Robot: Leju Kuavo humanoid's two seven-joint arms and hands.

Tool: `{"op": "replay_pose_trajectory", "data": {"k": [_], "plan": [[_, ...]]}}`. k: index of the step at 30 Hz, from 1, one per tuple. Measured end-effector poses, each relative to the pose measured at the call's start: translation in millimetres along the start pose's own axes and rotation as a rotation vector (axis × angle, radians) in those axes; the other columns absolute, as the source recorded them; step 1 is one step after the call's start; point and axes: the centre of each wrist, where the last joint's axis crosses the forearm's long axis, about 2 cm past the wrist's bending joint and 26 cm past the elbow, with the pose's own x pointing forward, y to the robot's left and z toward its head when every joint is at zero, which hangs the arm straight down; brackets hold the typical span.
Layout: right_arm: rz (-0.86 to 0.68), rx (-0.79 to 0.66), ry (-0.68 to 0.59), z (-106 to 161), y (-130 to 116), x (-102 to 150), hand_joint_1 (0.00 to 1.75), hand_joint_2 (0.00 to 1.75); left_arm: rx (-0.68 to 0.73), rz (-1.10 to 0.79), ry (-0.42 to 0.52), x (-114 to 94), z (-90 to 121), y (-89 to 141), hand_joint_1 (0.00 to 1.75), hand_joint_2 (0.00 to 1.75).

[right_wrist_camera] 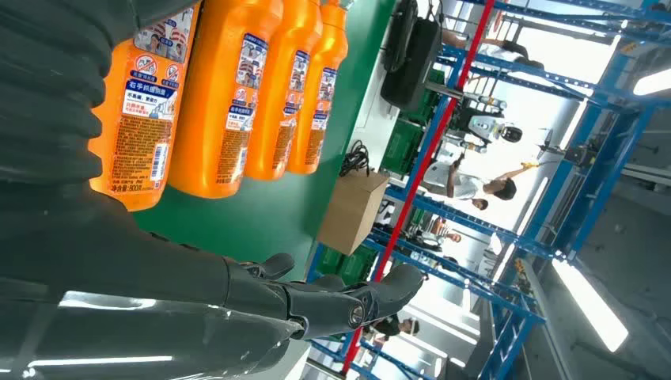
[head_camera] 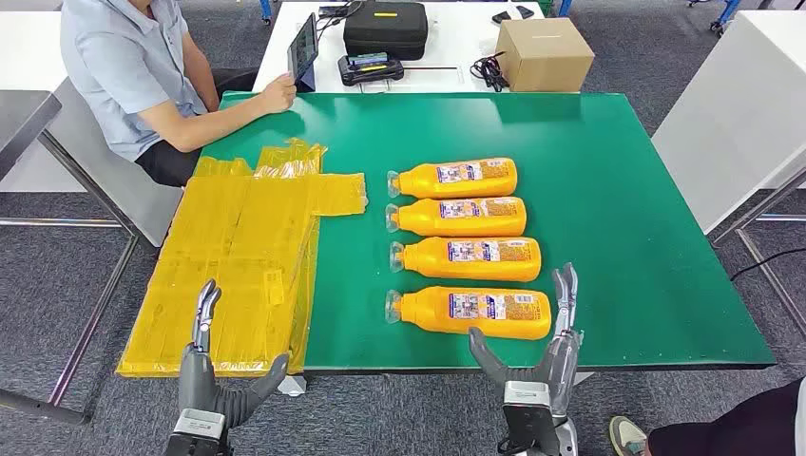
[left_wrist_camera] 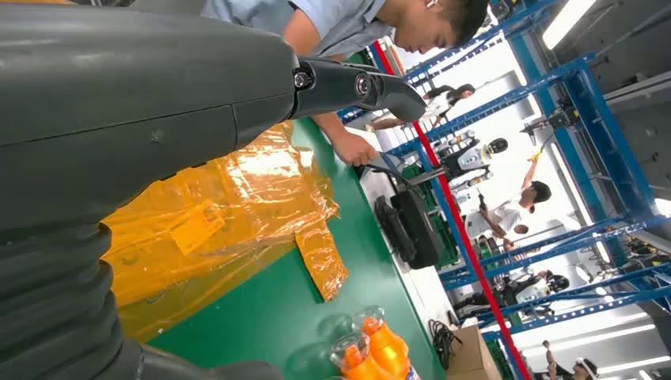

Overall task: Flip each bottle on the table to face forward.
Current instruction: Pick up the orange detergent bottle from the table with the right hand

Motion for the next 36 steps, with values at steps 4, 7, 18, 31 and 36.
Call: {"op": "replay_pose_trajectory", "data": {"k": [4, 7, 18, 31, 36], "plan": [[-0.001, 0.000, 0.001, 0, 0, 0, 0.00, 1.75, -0.002, 0.001, -0.001, 0, 0, 0, 0.00, 1.75], [-0.003, -0.001, 0.001, 0, 0, 0, 0.00, 1.75, -0.002, 0.001, -0.001, 0, 0, 0, 0.00, 1.75], [-0.003, 0.000, 0.000, 0, 0, 0, 0.00, 1.75, -0.003, 0.002, -0.008, 0, -1, 0, 0.00, 1.75], [0.002, -0.014, 0.004, 0, -2, -1, 0.00, 1.75, -0.016, 0.025, -0.030, 1, -10, -5, 0.00, 1.75], [0.005, -0.021, 0.008, 1, -4, -1, 0.00, 1.75, -0.027, 0.031, -0.033, 1, -14, -11, 0.00, 1.75]]}}
